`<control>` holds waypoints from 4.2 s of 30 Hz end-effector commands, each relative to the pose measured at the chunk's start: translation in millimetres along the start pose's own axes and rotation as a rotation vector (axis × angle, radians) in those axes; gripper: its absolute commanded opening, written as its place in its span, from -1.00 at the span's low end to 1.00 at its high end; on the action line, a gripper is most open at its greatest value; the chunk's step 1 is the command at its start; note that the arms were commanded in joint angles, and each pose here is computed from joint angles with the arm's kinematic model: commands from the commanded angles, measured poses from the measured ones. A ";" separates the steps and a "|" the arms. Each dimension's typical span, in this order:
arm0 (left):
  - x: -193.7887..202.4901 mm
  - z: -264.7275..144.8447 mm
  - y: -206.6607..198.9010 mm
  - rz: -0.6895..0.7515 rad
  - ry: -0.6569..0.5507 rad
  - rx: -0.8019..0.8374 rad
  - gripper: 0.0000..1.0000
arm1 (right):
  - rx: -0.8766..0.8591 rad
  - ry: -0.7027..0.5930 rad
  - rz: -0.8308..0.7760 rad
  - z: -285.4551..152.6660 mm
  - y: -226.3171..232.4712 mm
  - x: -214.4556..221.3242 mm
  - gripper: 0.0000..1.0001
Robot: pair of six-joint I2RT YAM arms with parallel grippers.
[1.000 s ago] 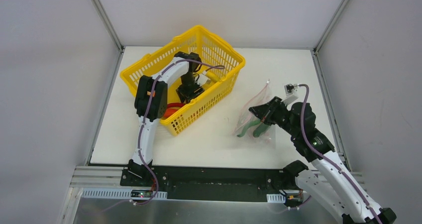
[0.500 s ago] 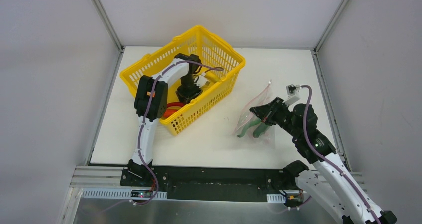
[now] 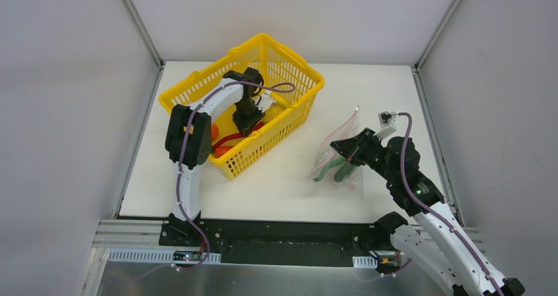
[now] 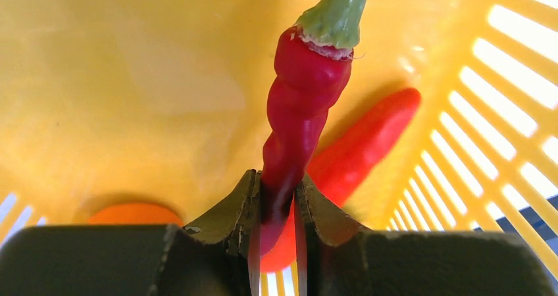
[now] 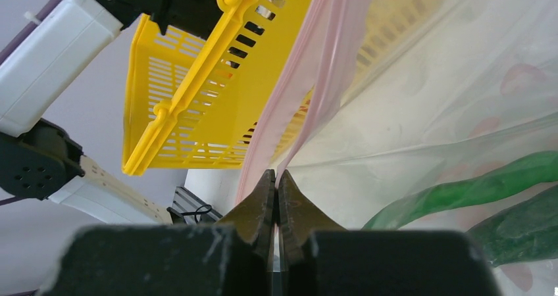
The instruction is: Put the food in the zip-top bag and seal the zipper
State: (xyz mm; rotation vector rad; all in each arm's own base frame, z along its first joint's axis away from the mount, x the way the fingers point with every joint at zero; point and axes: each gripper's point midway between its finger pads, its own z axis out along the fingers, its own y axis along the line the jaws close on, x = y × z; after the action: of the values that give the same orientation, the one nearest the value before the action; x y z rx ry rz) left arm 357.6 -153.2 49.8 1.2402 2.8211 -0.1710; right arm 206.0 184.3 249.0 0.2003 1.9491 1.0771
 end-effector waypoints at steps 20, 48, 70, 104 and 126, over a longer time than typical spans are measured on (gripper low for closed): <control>-3.8 -183.3 -38.0 -0.057 -0.573 -0.149 -1.00 | -0.008 -0.055 0.004 -1.1 9.9 -16.9 -0.96; 15.0 -381.4 -170.0 0.055 -1.488 0.186 -0.98 | -0.049 -0.055 0.022 -0.2 19.9 -19.2 -0.96; -20.5 -403.7 -306.9 0.373 -1.770 0.634 -0.98 | -0.118 -0.033 0.057 -3.5 40.1 -21.5 -0.98; -69.5 -342.6 -318.2 0.382 -1.805 0.388 -0.99 | -0.228 -0.004 0.176 -23.6 91.8 -41.4 -0.98; -73.4 -294.1 -319.8 0.330 -1.580 0.326 0.22 | -0.207 -0.061 0.260 -19.6 83.7 -47.8 -0.99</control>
State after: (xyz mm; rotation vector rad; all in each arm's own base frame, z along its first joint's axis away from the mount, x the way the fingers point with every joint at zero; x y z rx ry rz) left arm 177.2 -394.9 340.7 0.8602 1.2579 -1.0477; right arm 198.7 201.0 330.9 0.3908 1.8398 1.3934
